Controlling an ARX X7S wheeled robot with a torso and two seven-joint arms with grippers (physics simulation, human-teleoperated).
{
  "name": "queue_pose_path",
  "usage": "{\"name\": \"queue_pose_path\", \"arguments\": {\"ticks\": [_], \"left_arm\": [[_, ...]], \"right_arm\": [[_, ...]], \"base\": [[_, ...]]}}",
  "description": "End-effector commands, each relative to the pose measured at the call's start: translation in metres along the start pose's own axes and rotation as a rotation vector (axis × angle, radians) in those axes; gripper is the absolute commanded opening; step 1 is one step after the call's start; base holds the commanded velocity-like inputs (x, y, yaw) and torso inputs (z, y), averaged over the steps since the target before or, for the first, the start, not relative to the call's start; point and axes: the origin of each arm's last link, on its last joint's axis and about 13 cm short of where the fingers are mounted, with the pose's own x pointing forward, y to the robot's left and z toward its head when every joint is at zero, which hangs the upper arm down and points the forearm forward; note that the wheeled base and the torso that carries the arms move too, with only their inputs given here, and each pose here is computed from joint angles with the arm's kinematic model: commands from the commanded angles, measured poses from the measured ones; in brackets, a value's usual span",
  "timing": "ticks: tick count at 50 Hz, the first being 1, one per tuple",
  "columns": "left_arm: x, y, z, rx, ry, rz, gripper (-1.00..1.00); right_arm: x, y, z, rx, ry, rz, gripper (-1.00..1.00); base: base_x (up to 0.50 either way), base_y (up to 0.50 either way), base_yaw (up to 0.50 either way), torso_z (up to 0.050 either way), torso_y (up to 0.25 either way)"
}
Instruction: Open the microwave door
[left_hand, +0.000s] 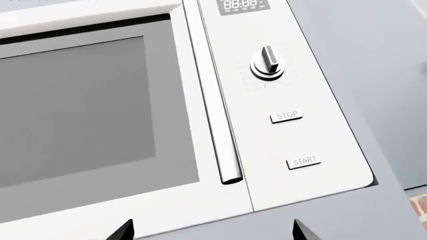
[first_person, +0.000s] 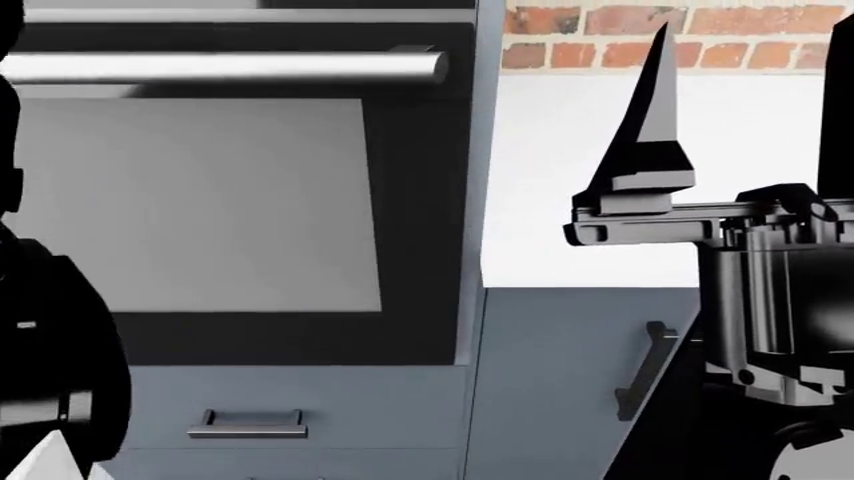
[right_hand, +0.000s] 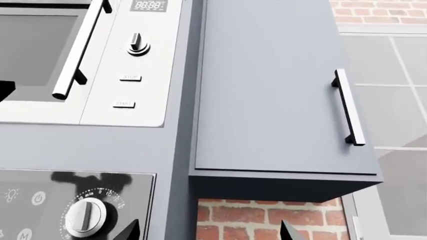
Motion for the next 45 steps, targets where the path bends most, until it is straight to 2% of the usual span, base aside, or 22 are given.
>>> {"name": "queue_pose_path", "arguments": {"ticks": [1, 10, 26, 45], "left_arm": [[0.037, -0.002, 0.014, 0.011, 0.009, -0.026, 1.00], [0.066, -0.003, 0.015, 0.031, 0.020, -0.022, 1.00], [0.100, -0.003, 0.008, 0.055, 0.053, 0.001, 1.00], [0.123, -0.004, -0.010, 0.066, 0.103, 0.021, 1.00]], "right_arm": [[0.001, -0.001, 0.002, 0.000, -0.003, 0.001, 1.00], [0.002, -0.002, 0.002, -0.002, -0.004, 0.000, 1.00], [0.000, -0.004, 0.004, -0.009, -0.006, -0.006, 1.00], [0.003, -0.004, 0.011, -0.020, -0.013, -0.010, 1.00]], "base": [[0.00, 0.00, 0.00, 0.000, 0.000], [0.00, 0.00, 0.00, 0.000, 0.000], [0.00, 0.00, 0.00, 0.000, 0.000], [0.00, 0.00, 0.00, 0.000, 0.000]]}}
